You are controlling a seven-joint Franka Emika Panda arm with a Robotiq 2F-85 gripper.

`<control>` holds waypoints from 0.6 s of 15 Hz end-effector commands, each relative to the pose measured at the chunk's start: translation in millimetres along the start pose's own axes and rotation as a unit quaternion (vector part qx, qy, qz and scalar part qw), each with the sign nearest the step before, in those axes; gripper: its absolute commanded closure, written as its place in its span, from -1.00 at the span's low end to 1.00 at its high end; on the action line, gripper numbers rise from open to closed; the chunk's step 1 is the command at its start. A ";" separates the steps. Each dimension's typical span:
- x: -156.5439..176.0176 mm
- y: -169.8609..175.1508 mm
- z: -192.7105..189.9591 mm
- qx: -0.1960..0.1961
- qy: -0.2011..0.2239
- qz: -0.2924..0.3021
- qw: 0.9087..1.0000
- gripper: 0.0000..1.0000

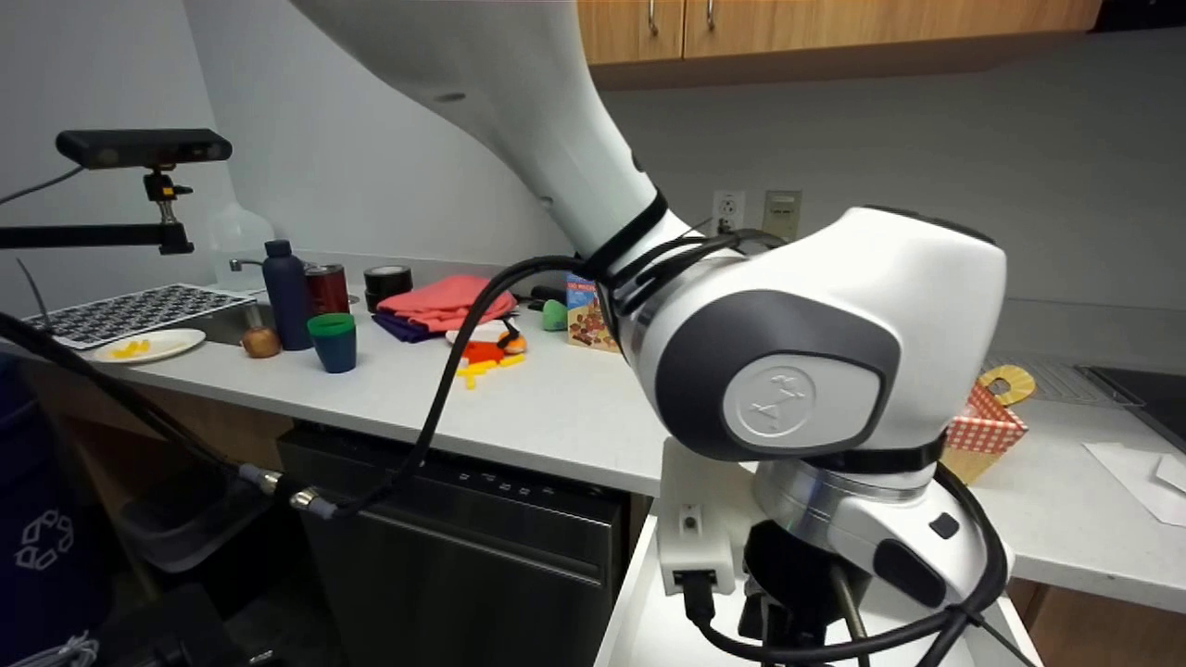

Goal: Open the drawer, then put the purple and pineapple plushies in the drawer and then close the drawer

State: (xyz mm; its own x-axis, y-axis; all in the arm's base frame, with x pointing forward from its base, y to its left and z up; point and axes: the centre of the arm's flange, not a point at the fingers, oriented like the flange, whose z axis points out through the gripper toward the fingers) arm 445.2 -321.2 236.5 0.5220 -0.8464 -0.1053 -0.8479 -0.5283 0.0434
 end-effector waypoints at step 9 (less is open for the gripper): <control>25.4 -35.5 -85.0 0.003 0.034 -0.106 0.994 -1.00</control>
State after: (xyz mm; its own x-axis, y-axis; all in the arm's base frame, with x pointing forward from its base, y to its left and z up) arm 496.4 -329.6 316.6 0.6945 -0.7182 -0.0435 -0.7181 -0.6956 0.0217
